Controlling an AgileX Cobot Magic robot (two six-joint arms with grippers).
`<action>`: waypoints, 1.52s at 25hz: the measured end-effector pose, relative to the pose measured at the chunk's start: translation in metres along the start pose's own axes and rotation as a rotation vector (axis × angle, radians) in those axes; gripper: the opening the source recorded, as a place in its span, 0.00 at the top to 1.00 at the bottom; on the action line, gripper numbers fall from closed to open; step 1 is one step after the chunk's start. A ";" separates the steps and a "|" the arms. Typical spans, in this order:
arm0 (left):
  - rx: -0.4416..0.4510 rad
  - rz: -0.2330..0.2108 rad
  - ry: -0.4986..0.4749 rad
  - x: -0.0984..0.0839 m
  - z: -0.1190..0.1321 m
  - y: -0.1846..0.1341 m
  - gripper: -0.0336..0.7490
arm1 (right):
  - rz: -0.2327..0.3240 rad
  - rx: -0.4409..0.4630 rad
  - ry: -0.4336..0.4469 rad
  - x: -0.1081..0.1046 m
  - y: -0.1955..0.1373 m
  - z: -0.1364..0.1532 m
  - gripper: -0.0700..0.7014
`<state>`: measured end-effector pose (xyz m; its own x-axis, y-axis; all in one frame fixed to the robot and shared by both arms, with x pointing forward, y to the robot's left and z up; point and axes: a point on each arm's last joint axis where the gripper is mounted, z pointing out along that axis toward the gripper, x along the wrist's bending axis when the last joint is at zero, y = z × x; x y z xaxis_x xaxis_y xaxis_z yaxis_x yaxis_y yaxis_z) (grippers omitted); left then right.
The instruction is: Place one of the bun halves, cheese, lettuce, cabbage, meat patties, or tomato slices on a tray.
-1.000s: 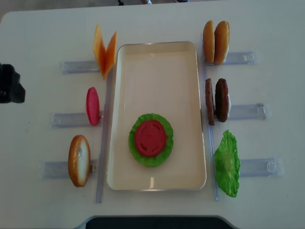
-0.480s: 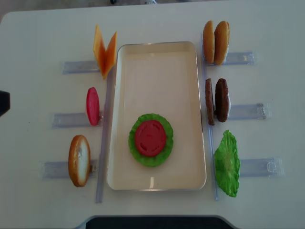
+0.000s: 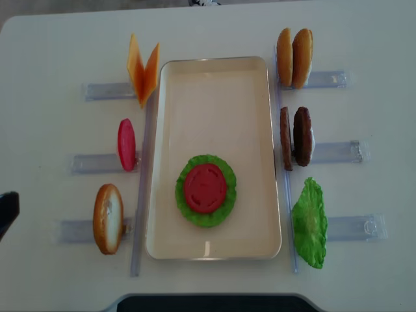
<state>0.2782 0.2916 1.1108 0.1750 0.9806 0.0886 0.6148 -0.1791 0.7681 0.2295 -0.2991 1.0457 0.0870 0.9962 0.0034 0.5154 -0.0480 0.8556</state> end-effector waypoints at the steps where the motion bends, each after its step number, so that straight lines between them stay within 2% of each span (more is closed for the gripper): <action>1: -0.012 0.002 0.002 -0.002 -0.002 -0.006 0.26 | 0.000 0.000 0.000 0.000 0.000 0.000 0.21; 7: -0.084 -0.001 -0.020 -0.014 -0.003 -0.044 0.26 | 0.000 0.000 0.000 0.000 0.000 0.000 0.21; 14: -0.187 0.010 -0.002 -0.022 -0.001 -0.075 0.26 | 0.000 0.000 0.000 0.000 0.000 0.000 0.21; 21: -0.158 0.003 -0.014 -0.022 0.008 -0.080 0.26 | 0.000 0.000 0.000 0.000 0.000 0.000 0.21; 38: -0.157 0.003 -0.015 -0.022 0.008 -0.080 0.27 | 0.000 0.000 0.000 0.000 0.000 0.000 0.21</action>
<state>0.2311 0.2833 1.0419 0.1882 0.9787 0.0823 0.4867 -0.1657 0.8577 0.2295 -0.2991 1.0457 0.0870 0.9962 0.0034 0.5154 -0.0480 0.8556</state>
